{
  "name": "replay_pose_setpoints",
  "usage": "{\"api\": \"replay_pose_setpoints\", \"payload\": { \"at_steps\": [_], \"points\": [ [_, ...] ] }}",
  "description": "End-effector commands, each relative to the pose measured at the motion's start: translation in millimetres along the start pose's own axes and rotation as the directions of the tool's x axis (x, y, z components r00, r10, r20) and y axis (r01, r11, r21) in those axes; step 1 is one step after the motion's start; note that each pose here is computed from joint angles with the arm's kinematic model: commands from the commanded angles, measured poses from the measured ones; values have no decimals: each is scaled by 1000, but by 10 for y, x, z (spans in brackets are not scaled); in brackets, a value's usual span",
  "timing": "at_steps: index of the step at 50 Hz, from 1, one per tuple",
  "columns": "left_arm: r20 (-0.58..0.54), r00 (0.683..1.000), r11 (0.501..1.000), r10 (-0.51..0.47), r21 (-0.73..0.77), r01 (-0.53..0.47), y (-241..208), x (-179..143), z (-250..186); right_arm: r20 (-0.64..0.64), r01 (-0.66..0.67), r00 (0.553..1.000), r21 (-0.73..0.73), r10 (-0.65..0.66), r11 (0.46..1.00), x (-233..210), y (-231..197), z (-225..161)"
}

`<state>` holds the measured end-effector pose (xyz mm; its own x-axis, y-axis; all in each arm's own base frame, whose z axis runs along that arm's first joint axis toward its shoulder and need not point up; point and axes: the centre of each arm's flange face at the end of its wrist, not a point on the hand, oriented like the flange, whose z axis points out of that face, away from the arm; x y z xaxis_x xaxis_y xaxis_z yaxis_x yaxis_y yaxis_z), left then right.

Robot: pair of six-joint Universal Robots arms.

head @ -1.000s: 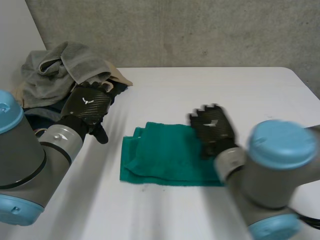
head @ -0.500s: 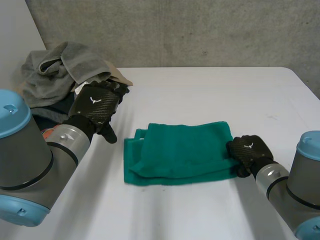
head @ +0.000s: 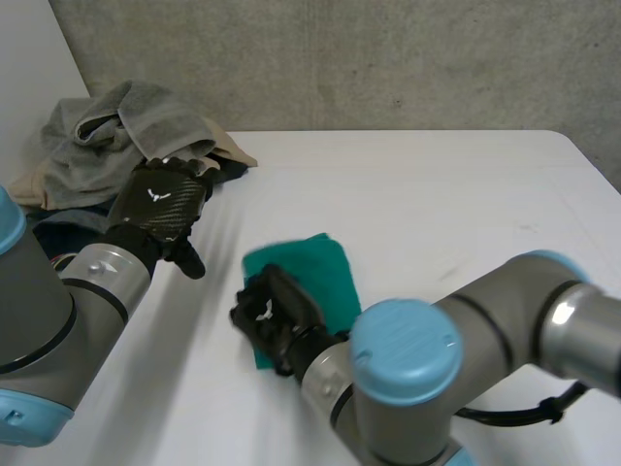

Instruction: Fold the laundry.

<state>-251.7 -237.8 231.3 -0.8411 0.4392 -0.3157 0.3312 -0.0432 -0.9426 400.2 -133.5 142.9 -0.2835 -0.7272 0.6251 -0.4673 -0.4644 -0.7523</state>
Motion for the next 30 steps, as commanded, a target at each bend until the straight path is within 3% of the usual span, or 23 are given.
{"api": "replay_pose_setpoints", "payload": {
  "at_steps": [1, 5, 6, 10, 14, 18, 24, 30],
  "points": [
    [20, 1000, 1000, -4, 8, 3, -24, -60, 33, -7, -125, 992, 35, 126, 992, 11, -61, -10],
    [22, 1000, 998, -11, 54, 10, -139, -55, 69, -125, -306, 939, 127, 322, 943, 527, -235, -114],
    [21, 1000, 998, -15, 65, 14, -167, -49, 77, -178, -364, 905, 150, 387, 919, 797, -221, -160],
    [-14, 998, 992, -53, 115, 54, -322, 60, 99, -258, -494, 820, 133, 511, 859, 1163, -81, -296],
    [-86, 988, 984, -128, 113, 138, -357, 303, 132, -301, -598, 751, 71, 588, 799, 1285, 79, -359],
    [-158, 970, 978, -186, 61, 198, -284, 606, 135, -308, -664, 709, 9, 634, 747, 1284, 221, -294],
    [-106, 980, 981, -170, -118, 157, 104, 932, 78, -302, -707, 694, -114, 654, 698, 1157, 471, -121],
    [-70, 989, 966, -127, -233, 107, 449, 1033, 57, -285, -710, 702, -216, 652, 670, 954, 721, 43]
  ]
}}
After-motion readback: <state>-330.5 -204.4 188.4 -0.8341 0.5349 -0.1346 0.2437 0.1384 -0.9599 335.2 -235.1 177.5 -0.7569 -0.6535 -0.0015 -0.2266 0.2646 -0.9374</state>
